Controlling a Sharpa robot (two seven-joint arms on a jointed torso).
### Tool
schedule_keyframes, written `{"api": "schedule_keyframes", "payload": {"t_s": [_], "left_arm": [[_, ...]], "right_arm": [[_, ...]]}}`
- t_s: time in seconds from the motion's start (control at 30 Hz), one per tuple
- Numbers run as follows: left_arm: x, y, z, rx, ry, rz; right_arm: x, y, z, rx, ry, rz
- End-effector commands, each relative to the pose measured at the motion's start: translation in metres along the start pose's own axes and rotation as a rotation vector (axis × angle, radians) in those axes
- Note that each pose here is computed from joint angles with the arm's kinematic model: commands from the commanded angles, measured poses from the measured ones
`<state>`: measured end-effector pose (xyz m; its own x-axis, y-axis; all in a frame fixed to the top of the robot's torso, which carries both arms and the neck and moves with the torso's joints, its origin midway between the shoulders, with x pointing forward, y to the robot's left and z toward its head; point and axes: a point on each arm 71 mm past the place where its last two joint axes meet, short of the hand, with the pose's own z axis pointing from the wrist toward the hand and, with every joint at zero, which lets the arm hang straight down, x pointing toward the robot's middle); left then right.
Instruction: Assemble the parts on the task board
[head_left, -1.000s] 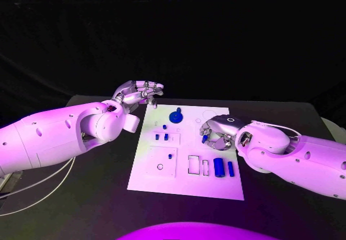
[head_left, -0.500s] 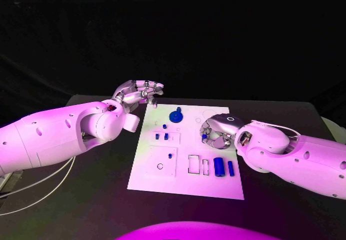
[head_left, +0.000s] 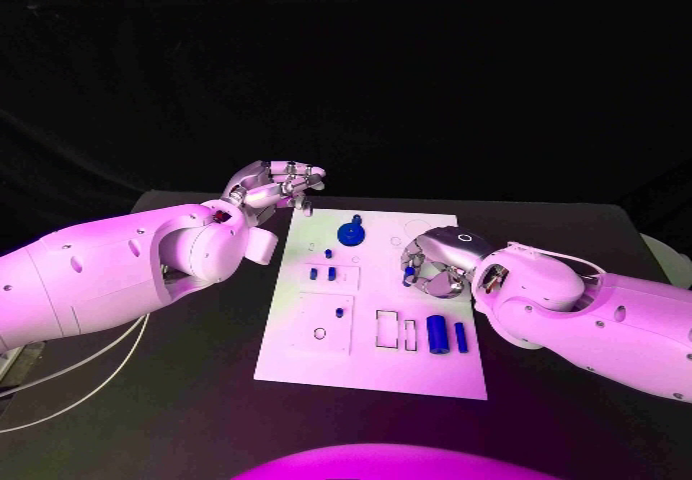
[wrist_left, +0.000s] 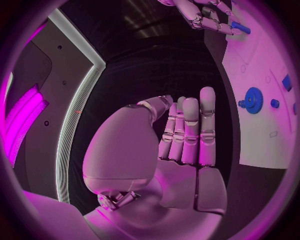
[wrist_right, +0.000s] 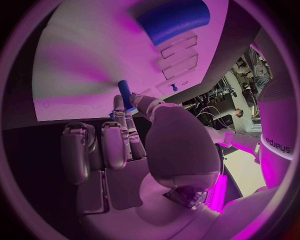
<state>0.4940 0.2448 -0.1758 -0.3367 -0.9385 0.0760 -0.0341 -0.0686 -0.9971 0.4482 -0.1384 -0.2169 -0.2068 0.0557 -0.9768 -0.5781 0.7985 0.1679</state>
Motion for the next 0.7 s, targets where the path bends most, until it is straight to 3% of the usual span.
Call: {"api": "schedule_keyframes", "payload": {"t_s": [0.03,0.37,0.53,0.7], "left_arm": [[0.0019,-0.0007,0.0010,0.006,0.015,-0.007],[0.0018,0.0003,0.0029,0.006,0.013,-0.008],[0.0022,0.0013,0.0042,0.005,0.013,-0.012],[0.0031,0.0022,0.0062,0.005,0.015,-0.013]], "right_arm": [[-0.007,0.002,-0.004,0.006,-0.057,0.060],[-0.023,0.017,-0.015,-0.040,-0.130,0.142],[-0.024,0.034,-0.014,-0.085,-0.133,0.163],[-0.015,0.061,-0.008,-0.155,-0.115,0.180]]}}
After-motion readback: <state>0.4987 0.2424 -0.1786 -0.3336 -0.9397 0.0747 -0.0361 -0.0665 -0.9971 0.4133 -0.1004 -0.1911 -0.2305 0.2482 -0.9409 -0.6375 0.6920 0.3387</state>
